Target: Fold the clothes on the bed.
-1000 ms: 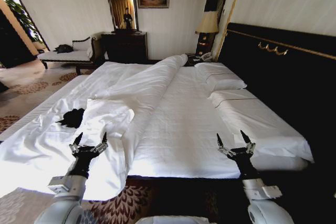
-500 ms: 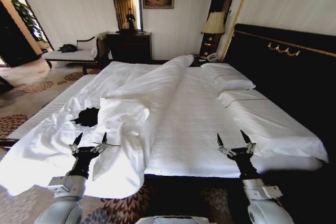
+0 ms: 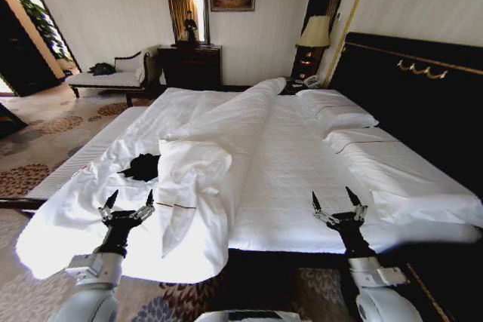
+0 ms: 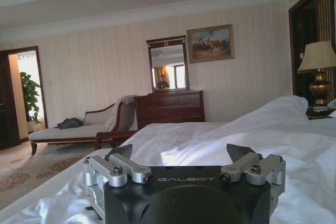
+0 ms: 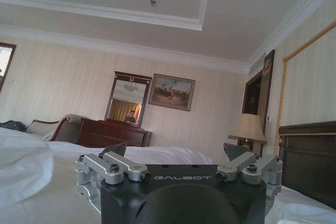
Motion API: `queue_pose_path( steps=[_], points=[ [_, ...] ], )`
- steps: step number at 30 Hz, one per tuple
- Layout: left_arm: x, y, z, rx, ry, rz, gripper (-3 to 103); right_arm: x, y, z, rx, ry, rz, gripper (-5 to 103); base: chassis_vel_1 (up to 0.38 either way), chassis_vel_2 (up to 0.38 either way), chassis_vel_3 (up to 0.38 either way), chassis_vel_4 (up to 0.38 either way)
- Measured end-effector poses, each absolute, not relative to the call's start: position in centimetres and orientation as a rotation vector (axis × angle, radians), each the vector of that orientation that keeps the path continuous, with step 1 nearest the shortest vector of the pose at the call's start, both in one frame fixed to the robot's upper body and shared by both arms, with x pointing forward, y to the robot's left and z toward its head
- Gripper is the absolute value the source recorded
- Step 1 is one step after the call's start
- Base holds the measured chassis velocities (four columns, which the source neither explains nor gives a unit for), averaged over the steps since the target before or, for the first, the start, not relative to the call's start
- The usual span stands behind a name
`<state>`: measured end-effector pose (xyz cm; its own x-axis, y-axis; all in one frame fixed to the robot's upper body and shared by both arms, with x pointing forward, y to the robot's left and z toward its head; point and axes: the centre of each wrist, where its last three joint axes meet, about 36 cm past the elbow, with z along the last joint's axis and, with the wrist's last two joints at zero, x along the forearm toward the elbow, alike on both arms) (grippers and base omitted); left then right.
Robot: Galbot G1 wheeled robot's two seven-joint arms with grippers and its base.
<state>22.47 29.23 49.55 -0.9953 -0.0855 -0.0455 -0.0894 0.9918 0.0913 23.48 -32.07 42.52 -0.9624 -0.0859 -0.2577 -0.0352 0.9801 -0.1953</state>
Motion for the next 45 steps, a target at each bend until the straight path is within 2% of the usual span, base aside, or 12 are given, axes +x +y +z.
queue_pose_path(
  steps=[45],
  points=[
    [22.19, 29.17, 49.57, -0.148, 3.096, 0.150, 100, 23.90, -32.18, 41.69, -0.118, 2.846, -0.271, 100, 0.093, 0.093, -0.093, -0.088]
  ],
)
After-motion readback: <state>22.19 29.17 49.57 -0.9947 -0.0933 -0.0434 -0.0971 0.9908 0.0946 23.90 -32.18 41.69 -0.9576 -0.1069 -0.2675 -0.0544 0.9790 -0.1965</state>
